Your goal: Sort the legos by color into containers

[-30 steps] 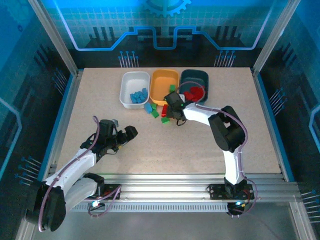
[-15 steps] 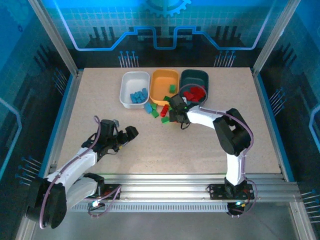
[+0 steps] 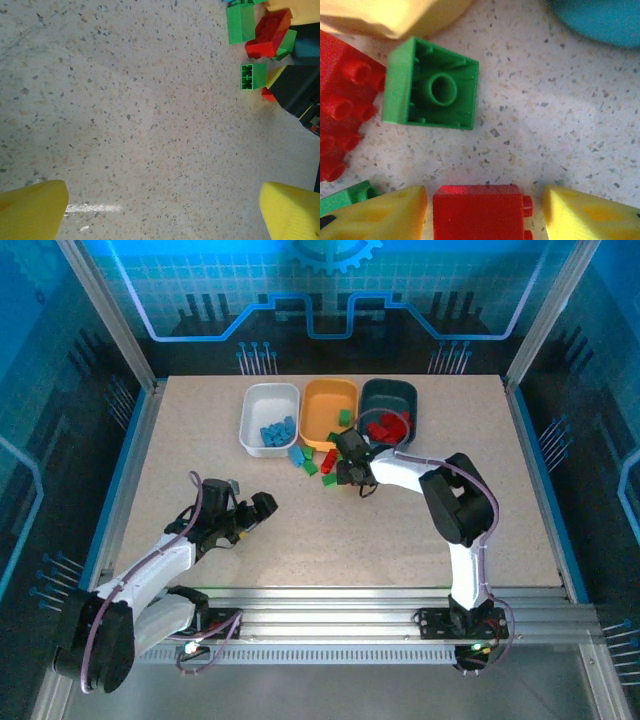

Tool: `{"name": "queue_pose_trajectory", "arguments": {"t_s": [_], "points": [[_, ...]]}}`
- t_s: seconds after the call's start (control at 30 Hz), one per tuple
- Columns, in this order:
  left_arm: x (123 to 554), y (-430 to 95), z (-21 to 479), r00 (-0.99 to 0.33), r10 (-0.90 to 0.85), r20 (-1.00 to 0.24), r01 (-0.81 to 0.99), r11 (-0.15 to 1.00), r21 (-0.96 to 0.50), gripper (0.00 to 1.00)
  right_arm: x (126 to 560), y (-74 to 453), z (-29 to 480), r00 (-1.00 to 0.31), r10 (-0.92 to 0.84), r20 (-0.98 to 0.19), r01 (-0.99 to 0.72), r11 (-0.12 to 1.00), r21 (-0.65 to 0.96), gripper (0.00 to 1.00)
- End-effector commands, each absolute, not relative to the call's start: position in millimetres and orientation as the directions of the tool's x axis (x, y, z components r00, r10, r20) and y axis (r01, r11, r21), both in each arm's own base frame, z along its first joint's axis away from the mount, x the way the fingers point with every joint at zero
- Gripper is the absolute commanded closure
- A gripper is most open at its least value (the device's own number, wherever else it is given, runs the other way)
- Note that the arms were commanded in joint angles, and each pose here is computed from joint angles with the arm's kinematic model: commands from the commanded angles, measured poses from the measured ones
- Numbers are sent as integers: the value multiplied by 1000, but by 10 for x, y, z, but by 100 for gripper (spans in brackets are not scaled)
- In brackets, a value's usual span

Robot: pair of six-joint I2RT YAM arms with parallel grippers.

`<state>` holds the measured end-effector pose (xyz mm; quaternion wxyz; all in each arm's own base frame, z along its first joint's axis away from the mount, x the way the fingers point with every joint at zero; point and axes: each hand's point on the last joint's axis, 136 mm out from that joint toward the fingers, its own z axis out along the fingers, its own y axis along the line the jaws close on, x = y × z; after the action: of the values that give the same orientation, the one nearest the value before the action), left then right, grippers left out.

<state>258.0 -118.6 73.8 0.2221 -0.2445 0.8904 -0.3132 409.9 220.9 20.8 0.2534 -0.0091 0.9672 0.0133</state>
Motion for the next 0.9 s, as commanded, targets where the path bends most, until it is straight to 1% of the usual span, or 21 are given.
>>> {"name": "queue_pose_trajectory", "arguments": {"t_s": [0.0,0.1,0.13,0.27,0.33,0.4,0.53,0.67,0.8,0.87], "points": [[2580,-1209,751,-790,-565,-237,-284,681,-675,1,4035,2109,83,-890,-14,-455,-10,1000,-10,45],[2589,-1212,750,-791,-564,-236,-285,682,-674,1,4055,2073,251,-869,-7,-494,-1,1000,-13,58],[2590,-1212,747,-793,-562,-235,-285,683,-672,1,4076,2064,358,-856,-3,-517,1,1000,-8,59],[2621,-1228,770,-795,-557,-239,-277,684,-675,1,4230,2015,930,-791,10,-612,-3,1000,20,60],[2639,-1254,782,-800,-552,-236,-269,680,-682,1,4368,1898,1203,-762,41,-646,21,999,38,60],[2667,-1330,808,-813,-534,-230,-238,667,-706,1,4519,1744,1334,-748,75,-660,56,997,49,60],[2662,-1695,885,-879,-433,-196,-122,604,-788,1,4908,1392,1327,-747,143,-649,142,988,55,59],[2663,-1834,869,-896,-395,-203,-86,604,-793,1,5228,1189,1251,-780,177,-600,163,984,79,58],[2679,-1869,776,-907,-380,-181,-102,617,-780,1,5372,1064,1175,-811,186,-555,166,982,87,52],[2705,-1879,747,-908,-383,-173,-111,616,-780,1,5411,1047,1187,-810,180,-559,160,983,86,43]]}}
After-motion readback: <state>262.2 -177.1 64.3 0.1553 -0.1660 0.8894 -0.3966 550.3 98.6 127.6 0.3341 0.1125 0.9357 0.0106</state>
